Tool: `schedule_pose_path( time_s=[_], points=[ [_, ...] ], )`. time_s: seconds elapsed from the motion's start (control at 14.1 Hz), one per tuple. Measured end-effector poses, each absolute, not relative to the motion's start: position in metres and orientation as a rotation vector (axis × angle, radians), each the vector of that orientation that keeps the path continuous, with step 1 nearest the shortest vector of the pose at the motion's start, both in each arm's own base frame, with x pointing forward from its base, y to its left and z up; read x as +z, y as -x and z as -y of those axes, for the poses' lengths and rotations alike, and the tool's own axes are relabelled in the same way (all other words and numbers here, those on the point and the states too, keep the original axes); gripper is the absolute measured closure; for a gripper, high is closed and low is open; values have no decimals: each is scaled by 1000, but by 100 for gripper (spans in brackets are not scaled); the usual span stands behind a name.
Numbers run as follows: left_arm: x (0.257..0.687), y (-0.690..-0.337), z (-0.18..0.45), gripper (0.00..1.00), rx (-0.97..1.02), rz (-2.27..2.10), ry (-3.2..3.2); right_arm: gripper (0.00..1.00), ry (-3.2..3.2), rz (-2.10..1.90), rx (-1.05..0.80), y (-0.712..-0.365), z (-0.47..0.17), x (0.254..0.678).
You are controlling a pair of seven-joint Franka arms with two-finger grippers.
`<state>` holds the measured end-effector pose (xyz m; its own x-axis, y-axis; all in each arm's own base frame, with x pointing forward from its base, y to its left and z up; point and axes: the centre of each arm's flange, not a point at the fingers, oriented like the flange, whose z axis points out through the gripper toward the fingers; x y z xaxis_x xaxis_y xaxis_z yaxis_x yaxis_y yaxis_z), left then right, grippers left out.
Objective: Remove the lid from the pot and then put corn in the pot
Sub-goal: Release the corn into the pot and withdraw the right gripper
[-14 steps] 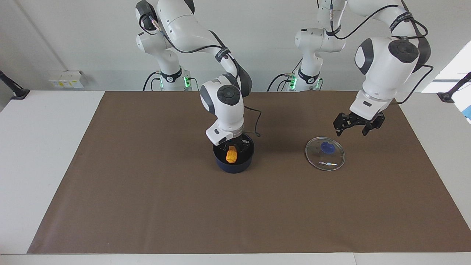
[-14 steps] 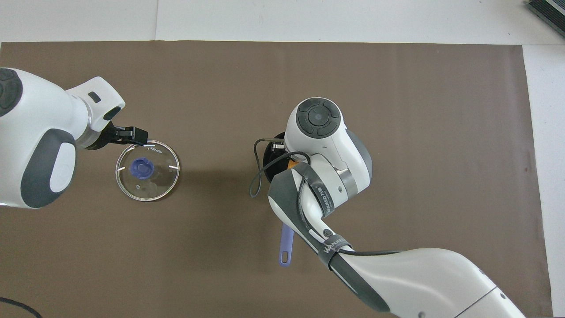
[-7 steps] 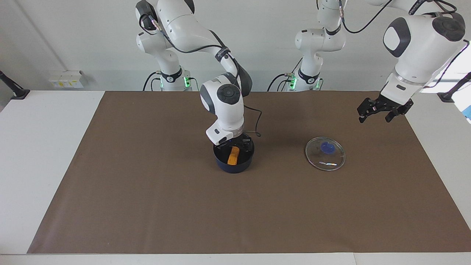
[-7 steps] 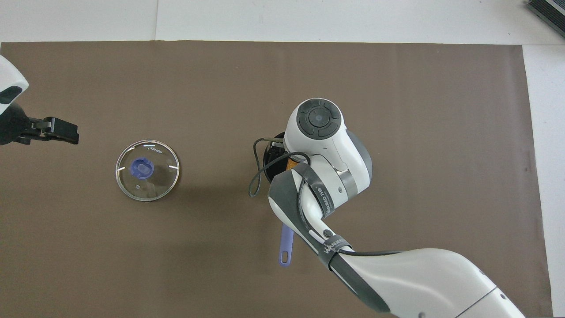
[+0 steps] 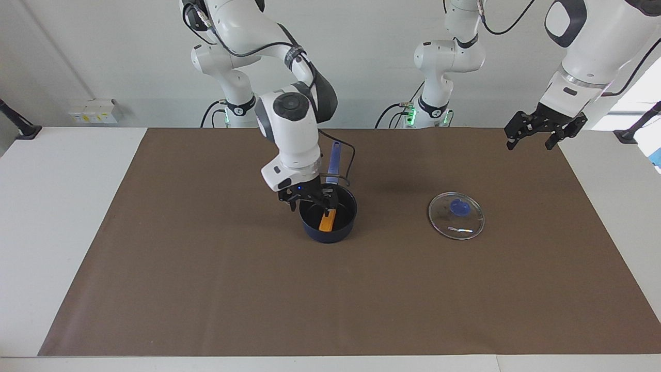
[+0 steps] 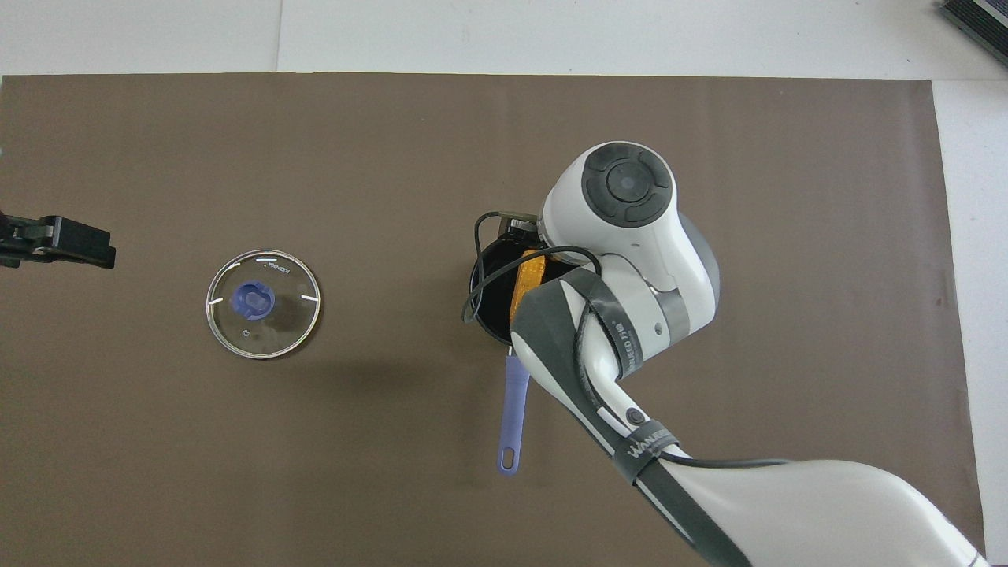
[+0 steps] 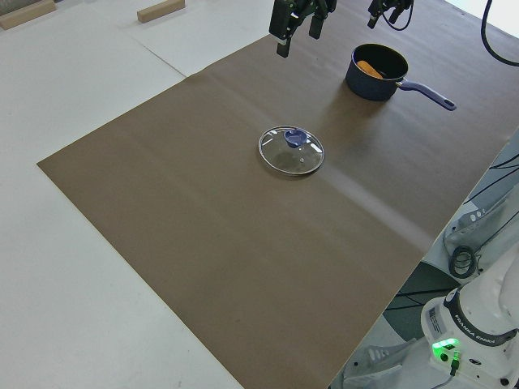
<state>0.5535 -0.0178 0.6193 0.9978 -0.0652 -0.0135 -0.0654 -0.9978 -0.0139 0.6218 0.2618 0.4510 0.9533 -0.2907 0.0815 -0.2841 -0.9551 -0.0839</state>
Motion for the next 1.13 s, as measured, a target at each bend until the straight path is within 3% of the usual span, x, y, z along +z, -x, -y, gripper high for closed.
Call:
schedule_pose_path(
  time_s=[0.5,1.13],
  points=[
    [618,-549,20,0,64,-102,3148,0,3084,-387,-110,-632,-133,505],
    [627,-545,23,0,38,-106,3174,0,3129,-307,31,-587,-65,574]
  ],
)
